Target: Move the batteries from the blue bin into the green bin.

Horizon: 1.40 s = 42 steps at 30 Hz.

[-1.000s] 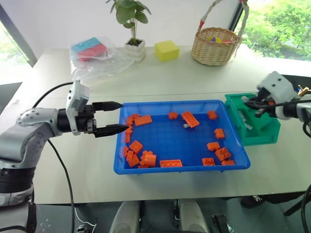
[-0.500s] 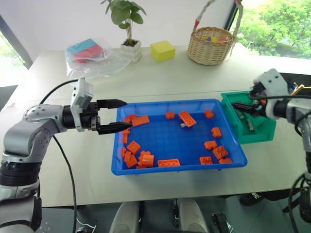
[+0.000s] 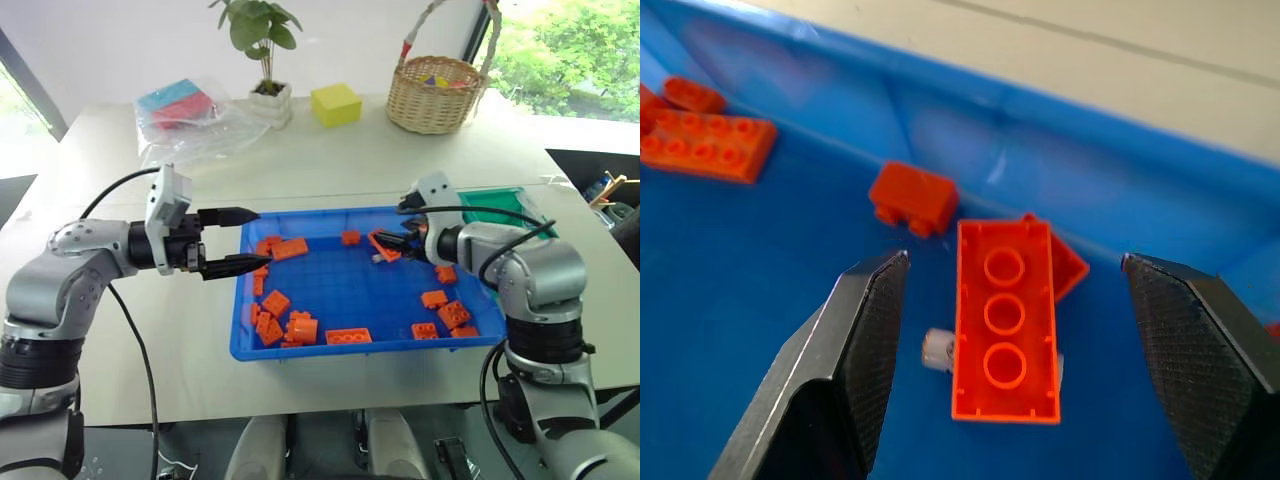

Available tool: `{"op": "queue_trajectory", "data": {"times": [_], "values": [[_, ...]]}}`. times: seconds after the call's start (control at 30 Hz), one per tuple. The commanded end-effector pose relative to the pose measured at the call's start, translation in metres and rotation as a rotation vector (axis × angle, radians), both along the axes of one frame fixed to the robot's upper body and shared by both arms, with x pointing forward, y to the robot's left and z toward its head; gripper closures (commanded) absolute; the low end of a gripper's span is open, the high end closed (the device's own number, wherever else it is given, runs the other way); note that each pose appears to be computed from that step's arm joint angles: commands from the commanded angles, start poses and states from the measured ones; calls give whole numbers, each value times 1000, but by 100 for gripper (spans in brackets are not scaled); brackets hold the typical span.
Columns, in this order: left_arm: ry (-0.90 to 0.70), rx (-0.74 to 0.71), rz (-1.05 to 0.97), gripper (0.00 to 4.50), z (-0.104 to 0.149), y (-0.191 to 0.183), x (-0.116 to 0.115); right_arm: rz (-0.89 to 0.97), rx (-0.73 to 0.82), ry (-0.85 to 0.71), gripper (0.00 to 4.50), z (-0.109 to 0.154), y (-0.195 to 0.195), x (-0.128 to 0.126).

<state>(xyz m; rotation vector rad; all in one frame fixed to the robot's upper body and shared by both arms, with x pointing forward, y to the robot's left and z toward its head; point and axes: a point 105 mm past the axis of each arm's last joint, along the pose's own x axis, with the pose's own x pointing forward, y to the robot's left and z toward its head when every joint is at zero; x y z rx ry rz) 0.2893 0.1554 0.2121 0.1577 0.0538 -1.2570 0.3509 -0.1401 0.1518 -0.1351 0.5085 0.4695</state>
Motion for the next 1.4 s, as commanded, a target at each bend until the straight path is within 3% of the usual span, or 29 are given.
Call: {"op": "queue_trajectory", "data": {"times": [0.03,0.33,0.43,0.53,0.67,0.73,0.97,1.17,1.4], "values": [[-52,-1,4,0,13,3,-4,-7,-7,-25,102,1,2,4],[-55,-2,4,0,13,2,-5,10,-14,-8,102,-15,11,9],[-57,-6,6,0,13,1,-5,11,-38,-15,185,-20,8,10],[-57,-6,6,0,13,1,-5,24,-48,-45,330,-14,9,11],[-55,-9,6,0,12,1,-5,119,1,-117,328,7,31,7],[-54,-10,5,0,12,0,-5,279,-4,-144,328,11,58,-8],[-57,-13,0,0,13,-1,-3,513,-36,-31,328,-23,96,-33],[-61,-12,1,0,14,0,-3,522,-111,-45,36,-28,89,-20],[-65,-7,10,0,15,2,-3,577,-236,-83,36,3,21,-16]]}}
